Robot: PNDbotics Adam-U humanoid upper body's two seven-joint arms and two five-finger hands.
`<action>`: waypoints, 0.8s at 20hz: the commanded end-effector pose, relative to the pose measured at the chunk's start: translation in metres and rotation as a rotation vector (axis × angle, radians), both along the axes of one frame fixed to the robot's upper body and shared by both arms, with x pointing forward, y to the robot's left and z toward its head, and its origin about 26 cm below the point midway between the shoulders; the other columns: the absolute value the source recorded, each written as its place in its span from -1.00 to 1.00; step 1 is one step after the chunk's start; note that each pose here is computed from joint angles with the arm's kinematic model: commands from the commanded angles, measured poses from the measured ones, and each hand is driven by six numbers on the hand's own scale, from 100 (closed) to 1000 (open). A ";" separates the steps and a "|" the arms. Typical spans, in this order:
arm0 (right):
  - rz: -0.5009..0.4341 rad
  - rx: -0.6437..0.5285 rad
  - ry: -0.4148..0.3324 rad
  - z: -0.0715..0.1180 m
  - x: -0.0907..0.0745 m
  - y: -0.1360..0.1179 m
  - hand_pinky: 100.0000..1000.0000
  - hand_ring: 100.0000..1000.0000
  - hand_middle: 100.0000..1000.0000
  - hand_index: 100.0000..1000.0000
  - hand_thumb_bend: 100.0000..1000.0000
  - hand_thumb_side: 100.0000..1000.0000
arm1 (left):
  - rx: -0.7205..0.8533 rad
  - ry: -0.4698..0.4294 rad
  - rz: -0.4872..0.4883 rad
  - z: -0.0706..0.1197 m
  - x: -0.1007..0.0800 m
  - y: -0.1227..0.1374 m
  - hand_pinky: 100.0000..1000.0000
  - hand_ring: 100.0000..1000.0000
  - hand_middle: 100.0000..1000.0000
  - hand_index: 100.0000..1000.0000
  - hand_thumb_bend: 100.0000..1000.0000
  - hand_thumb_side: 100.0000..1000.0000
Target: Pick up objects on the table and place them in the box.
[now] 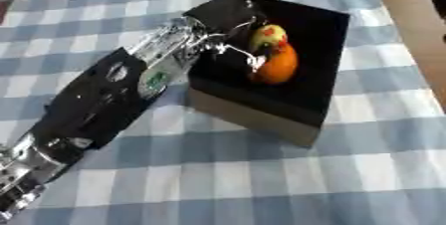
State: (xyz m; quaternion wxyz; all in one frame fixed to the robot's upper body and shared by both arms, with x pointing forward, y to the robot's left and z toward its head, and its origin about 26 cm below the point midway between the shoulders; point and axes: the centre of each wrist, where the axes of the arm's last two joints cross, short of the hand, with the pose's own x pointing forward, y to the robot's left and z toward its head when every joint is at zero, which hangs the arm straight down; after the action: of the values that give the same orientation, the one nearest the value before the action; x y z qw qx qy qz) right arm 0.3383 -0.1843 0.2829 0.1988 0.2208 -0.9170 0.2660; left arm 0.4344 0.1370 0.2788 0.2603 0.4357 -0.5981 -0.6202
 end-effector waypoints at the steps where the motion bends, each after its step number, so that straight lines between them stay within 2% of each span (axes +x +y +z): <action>1: 0.012 0.000 -0.031 0.008 -0.004 0.001 1.00 0.77 0.41 0.77 -1.00 0.51 | 0.009 -0.003 0.005 0.004 0.003 0.005 0.04 0.34 0.28 0.69 -1.00 0.41; 2: 0.011 0.000 -0.030 0.008 -0.004 0.000 1.00 0.77 0.41 0.77 -1.00 0.51 | 0.008 -0.003 0.005 0.005 0.003 0.006 0.06 0.35 0.30 0.71 -1.00 0.43; 3: 0.011 -0.001 -0.029 0.008 -0.004 0.000 1.00 0.77 0.41 0.77 -1.00 0.51 | 0.006 -0.006 0.006 0.005 0.003 0.006 0.16 0.46 0.43 0.80 -0.84 0.54; 7: 0.009 -0.001 -0.023 0.006 -0.003 -0.001 1.00 0.77 0.41 0.77 -1.00 0.51 | -0.005 -0.053 0.015 0.012 -0.003 0.005 0.30 0.60 0.58 0.96 -0.43 0.79; 11: 0.005 0.002 -0.012 0.003 -0.003 -0.002 1.00 0.77 0.41 0.77 -1.00 0.50 | -0.048 -0.123 0.031 0.025 -0.013 0.003 0.36 0.66 0.65 1.00 -0.28 0.99; 16: 0.001 0.008 0.003 -0.001 -0.003 -0.003 1.00 0.77 0.41 0.77 -1.00 0.51 | -0.129 -0.193 0.032 0.037 -0.029 0.002 0.35 0.66 0.64 1.00 -0.14 1.00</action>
State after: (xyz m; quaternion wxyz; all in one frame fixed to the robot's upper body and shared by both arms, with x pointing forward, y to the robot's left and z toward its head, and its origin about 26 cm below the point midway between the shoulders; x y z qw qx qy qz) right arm 0.3386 -0.1871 0.2754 0.2115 0.2209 -0.9151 0.2627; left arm 0.4124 0.1340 0.3004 0.2480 0.4728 -0.6405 -0.5520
